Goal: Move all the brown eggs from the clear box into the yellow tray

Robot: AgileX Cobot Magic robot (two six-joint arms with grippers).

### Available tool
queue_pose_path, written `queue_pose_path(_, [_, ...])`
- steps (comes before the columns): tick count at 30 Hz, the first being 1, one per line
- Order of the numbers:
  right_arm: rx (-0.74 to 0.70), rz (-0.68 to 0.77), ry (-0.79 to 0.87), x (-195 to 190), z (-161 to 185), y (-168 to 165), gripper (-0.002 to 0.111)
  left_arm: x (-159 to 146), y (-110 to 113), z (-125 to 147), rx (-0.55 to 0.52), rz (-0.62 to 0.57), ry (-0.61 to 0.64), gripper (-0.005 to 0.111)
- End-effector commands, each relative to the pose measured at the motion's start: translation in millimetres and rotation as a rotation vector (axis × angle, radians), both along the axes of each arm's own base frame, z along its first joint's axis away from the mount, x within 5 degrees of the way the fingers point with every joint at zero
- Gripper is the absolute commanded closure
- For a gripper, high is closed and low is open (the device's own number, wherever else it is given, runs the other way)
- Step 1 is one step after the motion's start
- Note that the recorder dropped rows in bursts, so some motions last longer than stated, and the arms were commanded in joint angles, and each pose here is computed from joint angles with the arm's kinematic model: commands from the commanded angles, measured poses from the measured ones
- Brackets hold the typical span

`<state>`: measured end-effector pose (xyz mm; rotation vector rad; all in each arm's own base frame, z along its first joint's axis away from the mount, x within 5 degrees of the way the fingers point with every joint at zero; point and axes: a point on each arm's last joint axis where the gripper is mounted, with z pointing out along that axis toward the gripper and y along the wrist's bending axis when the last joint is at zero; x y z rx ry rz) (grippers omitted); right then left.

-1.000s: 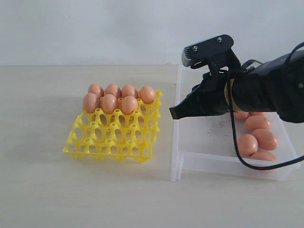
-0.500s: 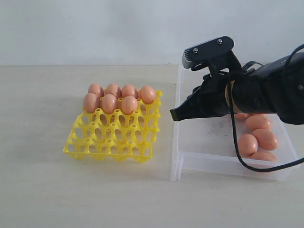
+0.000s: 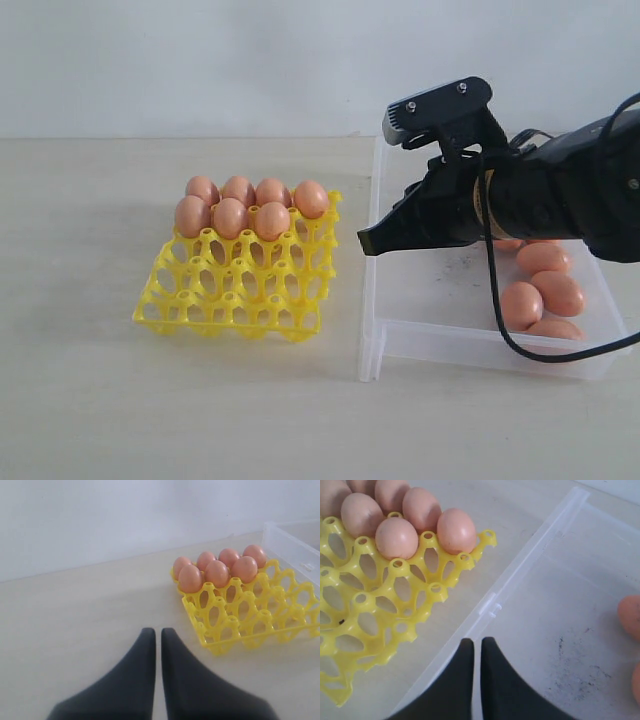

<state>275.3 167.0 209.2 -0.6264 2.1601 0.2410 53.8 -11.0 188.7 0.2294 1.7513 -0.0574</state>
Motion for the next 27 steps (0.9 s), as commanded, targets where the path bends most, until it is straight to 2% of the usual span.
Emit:
queue_pose_path(1, [0.001, -0.002, -0.012, -1.0, 3.5, -1.3, 0.108, -0.1, -0.2, -0.8, 0.001, -0.005, -0.003, 0.103])
queue_pose_path(27, [0.0, -0.004, -0.013, -0.8, 3.5, -1.5, 0.108, -0.1, -0.2, -0.8, 0.001, -0.005, -0.003, 0.103])
